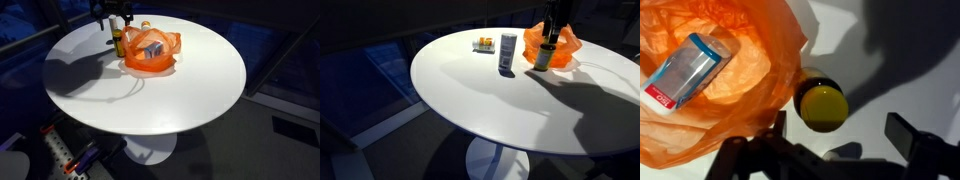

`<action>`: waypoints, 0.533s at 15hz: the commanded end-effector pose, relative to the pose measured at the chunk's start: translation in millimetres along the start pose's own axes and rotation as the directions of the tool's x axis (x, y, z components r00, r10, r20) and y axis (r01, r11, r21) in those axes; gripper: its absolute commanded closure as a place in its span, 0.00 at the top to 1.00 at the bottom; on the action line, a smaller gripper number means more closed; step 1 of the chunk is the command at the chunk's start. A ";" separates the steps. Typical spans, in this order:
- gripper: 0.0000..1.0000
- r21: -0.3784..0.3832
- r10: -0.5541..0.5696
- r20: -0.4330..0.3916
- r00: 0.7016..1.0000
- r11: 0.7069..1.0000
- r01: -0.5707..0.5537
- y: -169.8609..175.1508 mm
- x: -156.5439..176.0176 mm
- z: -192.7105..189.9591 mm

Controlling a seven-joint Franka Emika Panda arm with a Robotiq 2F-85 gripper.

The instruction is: Put the yellow and black container in the orange plastic bag

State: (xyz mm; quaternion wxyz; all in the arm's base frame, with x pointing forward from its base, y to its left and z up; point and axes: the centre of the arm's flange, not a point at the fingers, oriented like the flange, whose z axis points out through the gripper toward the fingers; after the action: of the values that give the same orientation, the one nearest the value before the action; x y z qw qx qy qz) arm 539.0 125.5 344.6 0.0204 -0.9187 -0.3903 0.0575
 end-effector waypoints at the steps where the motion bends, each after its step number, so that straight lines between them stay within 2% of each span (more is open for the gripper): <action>1: 1.00 -0.064 0.050 -0.014 0.999 0.997 -0.051 -7.3 -16.2 -6.1; 8: 1.00 -0.091 0.076 -0.009 0.997 0.993 -0.076 -10.6 -19.7 3.4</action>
State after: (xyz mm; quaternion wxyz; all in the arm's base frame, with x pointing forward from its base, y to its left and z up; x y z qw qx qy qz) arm 527.2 120.2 341.9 -0.0051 -0.9296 -0.3655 0.0478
